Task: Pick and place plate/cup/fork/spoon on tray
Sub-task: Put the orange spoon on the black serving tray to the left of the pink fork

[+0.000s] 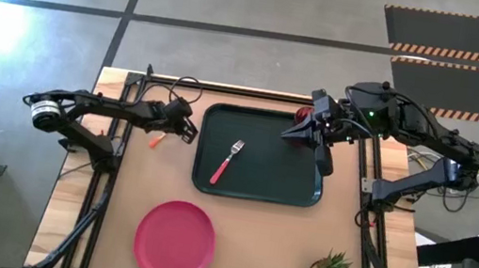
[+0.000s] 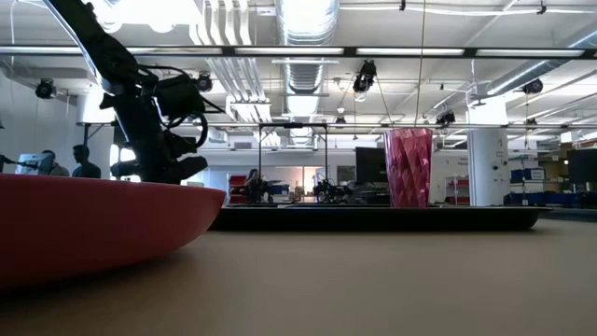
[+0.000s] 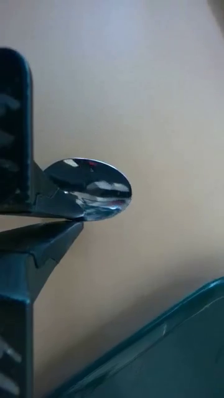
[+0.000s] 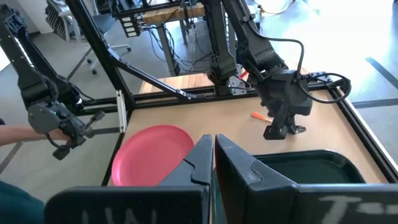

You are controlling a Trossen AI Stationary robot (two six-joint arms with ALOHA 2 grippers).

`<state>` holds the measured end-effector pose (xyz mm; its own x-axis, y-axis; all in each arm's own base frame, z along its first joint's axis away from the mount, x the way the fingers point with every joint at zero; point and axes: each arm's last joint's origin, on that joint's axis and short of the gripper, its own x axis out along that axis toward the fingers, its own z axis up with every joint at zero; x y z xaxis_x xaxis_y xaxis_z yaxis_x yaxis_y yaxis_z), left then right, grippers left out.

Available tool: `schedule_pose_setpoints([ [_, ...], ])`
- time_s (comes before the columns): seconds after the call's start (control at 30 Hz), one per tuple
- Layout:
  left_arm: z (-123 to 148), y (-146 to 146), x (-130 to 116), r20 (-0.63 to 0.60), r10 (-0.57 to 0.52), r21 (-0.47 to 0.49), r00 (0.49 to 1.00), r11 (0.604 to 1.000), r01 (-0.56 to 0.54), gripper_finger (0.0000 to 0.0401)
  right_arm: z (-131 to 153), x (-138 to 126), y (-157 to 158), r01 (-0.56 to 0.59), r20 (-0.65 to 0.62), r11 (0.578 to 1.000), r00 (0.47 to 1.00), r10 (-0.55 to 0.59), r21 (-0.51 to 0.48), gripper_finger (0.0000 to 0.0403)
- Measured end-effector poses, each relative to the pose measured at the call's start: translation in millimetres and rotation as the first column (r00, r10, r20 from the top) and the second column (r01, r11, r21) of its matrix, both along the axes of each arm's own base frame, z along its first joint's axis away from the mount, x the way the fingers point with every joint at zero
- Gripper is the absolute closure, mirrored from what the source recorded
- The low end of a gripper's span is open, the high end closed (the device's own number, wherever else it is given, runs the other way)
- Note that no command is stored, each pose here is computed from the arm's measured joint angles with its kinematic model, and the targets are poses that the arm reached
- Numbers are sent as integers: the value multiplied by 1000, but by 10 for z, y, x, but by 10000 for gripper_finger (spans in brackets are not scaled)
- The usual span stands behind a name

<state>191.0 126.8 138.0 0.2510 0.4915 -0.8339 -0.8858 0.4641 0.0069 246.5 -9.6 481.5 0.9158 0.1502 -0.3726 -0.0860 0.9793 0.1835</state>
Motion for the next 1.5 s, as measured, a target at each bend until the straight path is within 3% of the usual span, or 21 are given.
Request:
schedule_pose_setpoints([
  [0.47, 97, 28, 71, 26, -12, 25, 1000, 1000, 11, 401, -1, 0, 0, 0, -1, 1000, 1000, 0, 0, 394],
  [0.73, 264, 93, 181, 14, -115, 89, 993, 990, 113, 398, -11, -6, 1, -3, -13, 1000, 1000, 3, 1, 394],
  [0.9, 330, 121, 200, -27, -174, 96, 984, 980, 176, 355, -11, -7, 2, -4, -13, 1000, 1000, 4, 2, 394],
  [1.03, 289, 125, 122, -80, -160, 40, 984, 986, 163, 298, -12, -7, 3, -8, -14, 1000, 1000, 8, 4, 394],
  [1.23, 217, 131, -43, -152, -64, -67, 986, 996, 54, 229, -11, -9, 3, -10, -13, 1000, 1000, 10, 0, 394],
  [1.5, 211, 188, -68, -105, -56, -96, 993, 994, 46, 214, -11, -8, 3, -11, -12, 1000, 1000, 11, -5, 394],
])
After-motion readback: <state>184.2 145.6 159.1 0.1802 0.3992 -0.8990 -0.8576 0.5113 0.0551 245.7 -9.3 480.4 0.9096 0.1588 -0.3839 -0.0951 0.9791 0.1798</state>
